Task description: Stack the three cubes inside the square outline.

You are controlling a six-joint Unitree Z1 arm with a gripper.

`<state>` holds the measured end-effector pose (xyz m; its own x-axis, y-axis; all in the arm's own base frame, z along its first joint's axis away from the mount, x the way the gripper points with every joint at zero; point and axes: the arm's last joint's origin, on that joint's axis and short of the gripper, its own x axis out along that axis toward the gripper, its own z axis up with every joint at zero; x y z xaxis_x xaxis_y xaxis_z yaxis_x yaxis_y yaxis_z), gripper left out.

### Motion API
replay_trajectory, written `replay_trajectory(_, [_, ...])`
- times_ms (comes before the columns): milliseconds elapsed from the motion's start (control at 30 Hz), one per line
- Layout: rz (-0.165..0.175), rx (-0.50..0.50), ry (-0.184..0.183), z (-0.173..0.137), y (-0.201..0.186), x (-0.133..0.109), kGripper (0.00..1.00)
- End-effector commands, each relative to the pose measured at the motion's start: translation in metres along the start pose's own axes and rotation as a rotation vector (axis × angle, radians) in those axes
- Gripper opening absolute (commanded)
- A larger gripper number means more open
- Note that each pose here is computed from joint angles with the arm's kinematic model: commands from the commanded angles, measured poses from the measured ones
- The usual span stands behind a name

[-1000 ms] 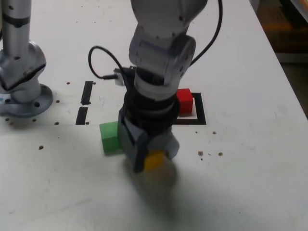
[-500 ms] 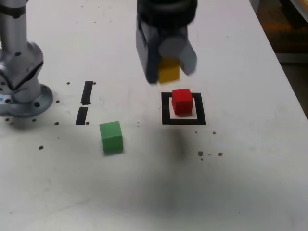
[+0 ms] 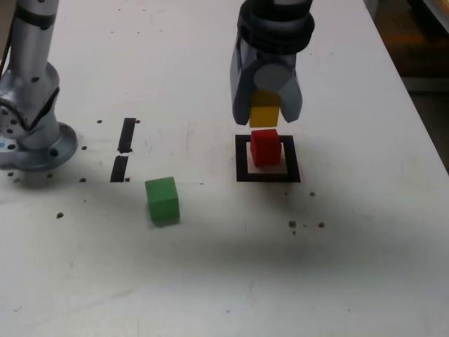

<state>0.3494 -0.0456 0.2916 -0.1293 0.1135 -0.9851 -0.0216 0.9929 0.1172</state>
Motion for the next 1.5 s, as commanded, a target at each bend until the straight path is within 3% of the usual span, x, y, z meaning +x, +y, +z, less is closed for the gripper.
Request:
replay_trajectory(0, [-0.005, 0.0, 0.001, 0.002, -0.001, 0.002, 0.18])
replay_trajectory(433, [-0.023, -0.038, -0.01, 0.009, -0.001, 0.029, 0.18])
replay_trajectory(1033, [-0.008, -0.072, -0.026, 0.011, 0.004, 0.04, 0.25])
replay_trajectory(1167, [-0.008, -0.072, -0.025, 0.011, 0.004, 0.04, 0.37])
replay_trajectory(1367, [-0.014, -0.072, -0.028, 0.01, 0.005, 0.038, 0.82])
replay_trajectory(1467, [-0.014, -0.073, -0.032, 0.008, 0.005, 0.035, 0.95])
